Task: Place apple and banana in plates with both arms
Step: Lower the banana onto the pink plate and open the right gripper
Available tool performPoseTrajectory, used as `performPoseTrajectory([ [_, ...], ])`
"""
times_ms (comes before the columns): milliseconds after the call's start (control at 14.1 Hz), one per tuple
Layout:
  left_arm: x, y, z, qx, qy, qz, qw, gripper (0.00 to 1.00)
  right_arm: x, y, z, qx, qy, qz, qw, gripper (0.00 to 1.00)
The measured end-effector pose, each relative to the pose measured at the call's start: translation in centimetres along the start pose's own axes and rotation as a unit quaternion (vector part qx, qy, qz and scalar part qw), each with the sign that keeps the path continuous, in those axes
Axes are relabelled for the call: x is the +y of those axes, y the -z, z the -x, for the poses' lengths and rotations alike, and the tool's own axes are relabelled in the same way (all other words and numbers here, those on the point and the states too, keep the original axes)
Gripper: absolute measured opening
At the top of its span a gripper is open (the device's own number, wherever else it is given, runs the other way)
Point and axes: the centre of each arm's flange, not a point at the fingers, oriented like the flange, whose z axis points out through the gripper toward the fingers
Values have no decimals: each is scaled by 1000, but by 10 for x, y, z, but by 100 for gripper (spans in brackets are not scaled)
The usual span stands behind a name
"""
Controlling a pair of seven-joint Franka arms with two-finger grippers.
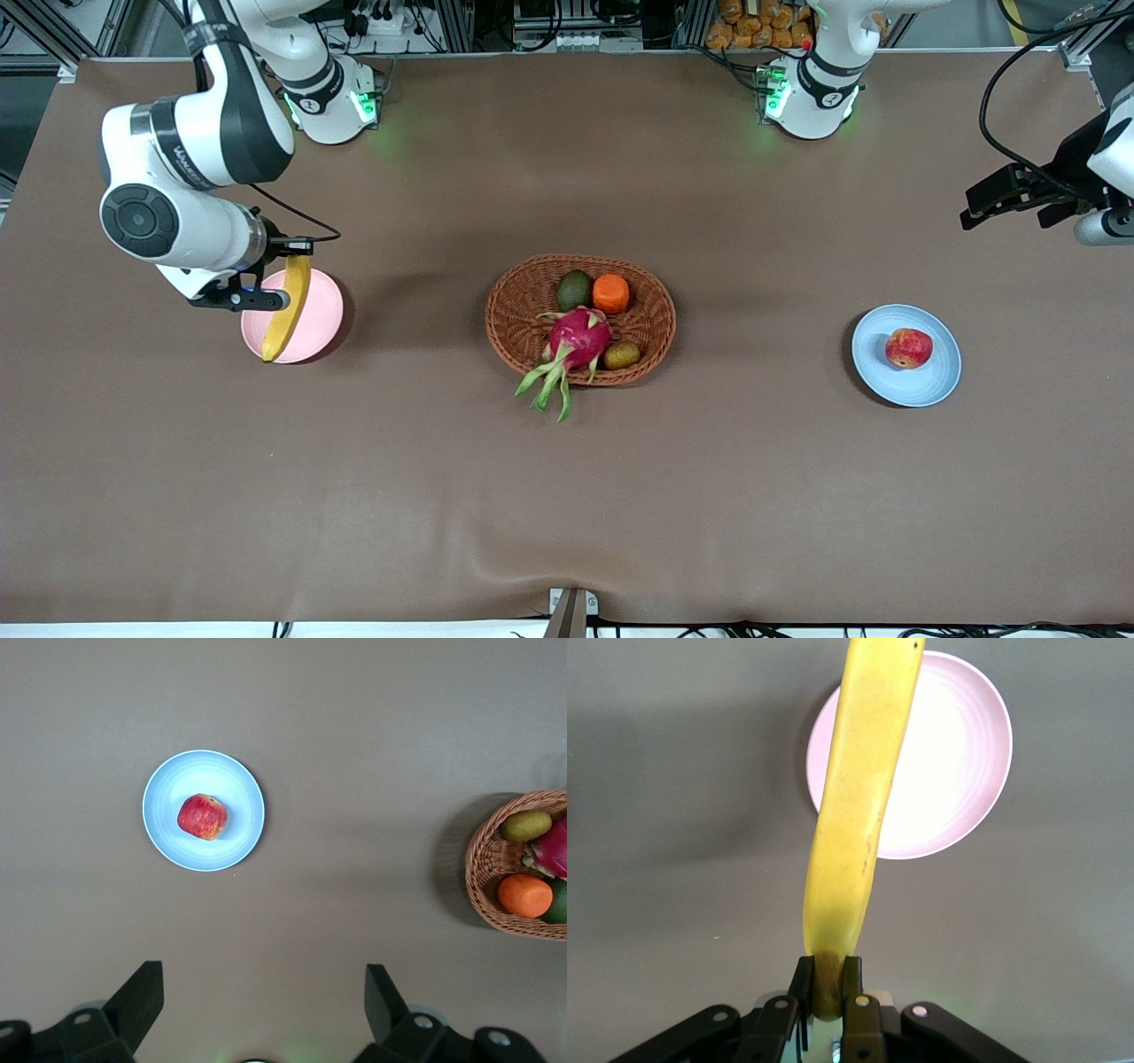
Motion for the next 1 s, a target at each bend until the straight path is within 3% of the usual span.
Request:
performPoseTrajectory([
  [427, 0, 0, 0, 0, 0, 0, 1000, 100, 34, -53, -9, 17, 23, -15, 999, 16],
  [995, 1, -1, -1, -1, 0, 0, 1000, 100, 42, -102, -2, 11, 15, -18, 1000, 16],
])
